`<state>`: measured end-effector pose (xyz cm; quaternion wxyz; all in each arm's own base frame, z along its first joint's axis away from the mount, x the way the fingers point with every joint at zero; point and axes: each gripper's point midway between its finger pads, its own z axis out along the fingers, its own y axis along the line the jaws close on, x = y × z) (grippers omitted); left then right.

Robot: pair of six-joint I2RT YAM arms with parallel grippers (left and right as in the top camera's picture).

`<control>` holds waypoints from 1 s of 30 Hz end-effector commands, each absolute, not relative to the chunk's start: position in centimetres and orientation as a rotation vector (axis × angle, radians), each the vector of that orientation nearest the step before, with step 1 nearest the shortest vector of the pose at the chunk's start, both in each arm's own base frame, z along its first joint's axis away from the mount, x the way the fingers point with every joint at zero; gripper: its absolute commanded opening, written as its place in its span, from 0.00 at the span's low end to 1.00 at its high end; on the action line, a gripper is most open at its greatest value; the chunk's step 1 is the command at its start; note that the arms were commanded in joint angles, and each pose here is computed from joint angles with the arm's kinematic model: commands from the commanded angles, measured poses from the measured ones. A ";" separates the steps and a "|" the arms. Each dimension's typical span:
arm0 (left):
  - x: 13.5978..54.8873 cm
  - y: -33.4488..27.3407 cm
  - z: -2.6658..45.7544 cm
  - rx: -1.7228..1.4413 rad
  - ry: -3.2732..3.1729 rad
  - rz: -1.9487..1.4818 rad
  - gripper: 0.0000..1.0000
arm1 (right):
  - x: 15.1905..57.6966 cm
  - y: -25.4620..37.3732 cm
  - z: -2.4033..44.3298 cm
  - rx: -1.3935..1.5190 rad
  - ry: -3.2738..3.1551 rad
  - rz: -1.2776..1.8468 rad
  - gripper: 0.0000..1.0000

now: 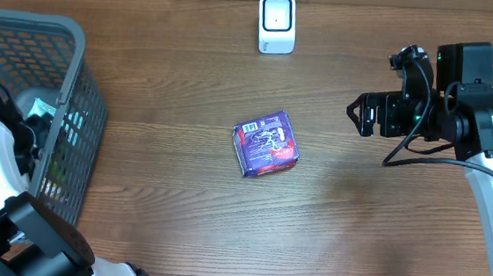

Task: Scan the item barcode
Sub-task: 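Grasp the green jasmine tea pouch with the left gripper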

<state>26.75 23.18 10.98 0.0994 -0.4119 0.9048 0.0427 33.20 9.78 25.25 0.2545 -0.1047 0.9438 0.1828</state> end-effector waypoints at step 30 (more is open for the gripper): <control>25.7 25.0 9.3 -1.215 2.631 0.315 0.04 | 33.6 10.2 23.6 -0.289 2.616 0.516 1.00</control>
